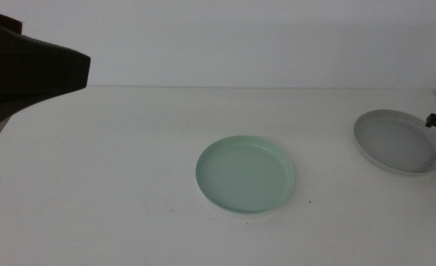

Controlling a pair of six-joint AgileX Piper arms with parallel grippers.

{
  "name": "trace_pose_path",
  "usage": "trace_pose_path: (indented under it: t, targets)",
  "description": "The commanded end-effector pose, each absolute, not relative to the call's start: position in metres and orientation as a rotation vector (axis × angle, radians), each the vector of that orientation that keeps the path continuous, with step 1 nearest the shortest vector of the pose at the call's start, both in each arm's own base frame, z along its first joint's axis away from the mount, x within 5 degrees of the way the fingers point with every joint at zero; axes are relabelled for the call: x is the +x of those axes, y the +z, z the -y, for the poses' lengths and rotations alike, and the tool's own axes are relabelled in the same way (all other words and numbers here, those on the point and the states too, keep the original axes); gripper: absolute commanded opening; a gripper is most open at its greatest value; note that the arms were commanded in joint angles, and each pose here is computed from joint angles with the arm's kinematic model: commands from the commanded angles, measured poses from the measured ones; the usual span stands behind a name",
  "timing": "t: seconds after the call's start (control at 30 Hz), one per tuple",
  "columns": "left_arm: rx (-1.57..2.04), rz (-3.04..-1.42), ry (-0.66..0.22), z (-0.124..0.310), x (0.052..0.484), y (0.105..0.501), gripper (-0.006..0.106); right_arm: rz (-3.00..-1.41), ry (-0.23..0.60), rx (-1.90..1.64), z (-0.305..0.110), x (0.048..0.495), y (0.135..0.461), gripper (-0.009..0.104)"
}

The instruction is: Stack the three bowls on top of each other.

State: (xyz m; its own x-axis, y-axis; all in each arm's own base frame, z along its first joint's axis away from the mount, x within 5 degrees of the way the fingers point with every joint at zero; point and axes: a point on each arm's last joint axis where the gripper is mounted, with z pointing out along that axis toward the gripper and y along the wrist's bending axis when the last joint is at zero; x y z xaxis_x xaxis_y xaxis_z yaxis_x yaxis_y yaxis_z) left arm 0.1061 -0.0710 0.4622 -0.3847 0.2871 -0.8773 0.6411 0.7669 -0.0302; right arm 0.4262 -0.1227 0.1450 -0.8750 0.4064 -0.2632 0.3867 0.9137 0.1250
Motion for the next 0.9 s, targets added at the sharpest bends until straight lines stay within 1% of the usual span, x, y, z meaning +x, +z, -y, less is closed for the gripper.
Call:
trace_pose_path:
  t: [0.0, 0.03, 0.1, 0.23, 0.3, 0.37, 0.47, 0.57, 0.63, 0.73, 0.87]
  targets:
    - [0.691, -1.97, -0.463, 0.071, 0.105, 0.463, 0.094, -2.763, 0.088, 0.585, 0.128, 0.428, 0.148, 0.0]
    - [0.691, -1.97, -0.463, 0.071, 0.105, 0.463, 0.094, -2.763, 0.088, 0.584, 0.128, 0.428, 0.149, -0.002]
    - [0.691, -1.97, -0.463, 0.071, 0.105, 0.463, 0.094, -2.758, 0.081, 0.576, 0.128, 0.427, 0.155, -0.001]
    - [0.691, -1.97, -0.463, 0.071, 0.105, 0.463, 0.094, -2.702, 0.069, 0.554, 0.126, 0.421, 0.191, -0.001]
    - [0.691, -1.97, -0.463, 0.071, 0.105, 0.463, 0.094, -2.659, 0.108, 0.559, 0.12, 0.415, 0.217, -0.001]
    - [0.691, -1.97, -0.463, 0.071, 0.105, 0.463, 0.094, -2.628, 0.178, 0.51, 0.109, 0.41, 0.237, -0.001]
    - [0.691, -1.97, -0.463, 0.071, 0.105, 0.463, 0.094, -2.604, 0.289, 0.421, 0.08, 0.398, 0.257, -0.001]
    - [0.691, -1.97, -0.463, 0.071, 0.105, 0.463, 0.094, -2.583, 0.367, 0.317, 0.041, 0.389, 0.264, -0.001]
    - [0.691, -1.97, -0.463, 0.071, 0.105, 0.463, 0.094, -2.585, 0.391, 0.244, 0.014, 0.384, 0.265, -0.001]
    - [0.691, -1.97, -0.463, 0.071, 0.105, 0.463, 0.094, -2.592, 0.448, 0.151, -0.029, 0.384, 0.267, -0.001]
    - [0.691, -1.97, -0.463, 0.071, 0.105, 0.463, 0.094, -2.55, 0.499, 0.019, -0.086, 0.38, 0.27, -0.001]
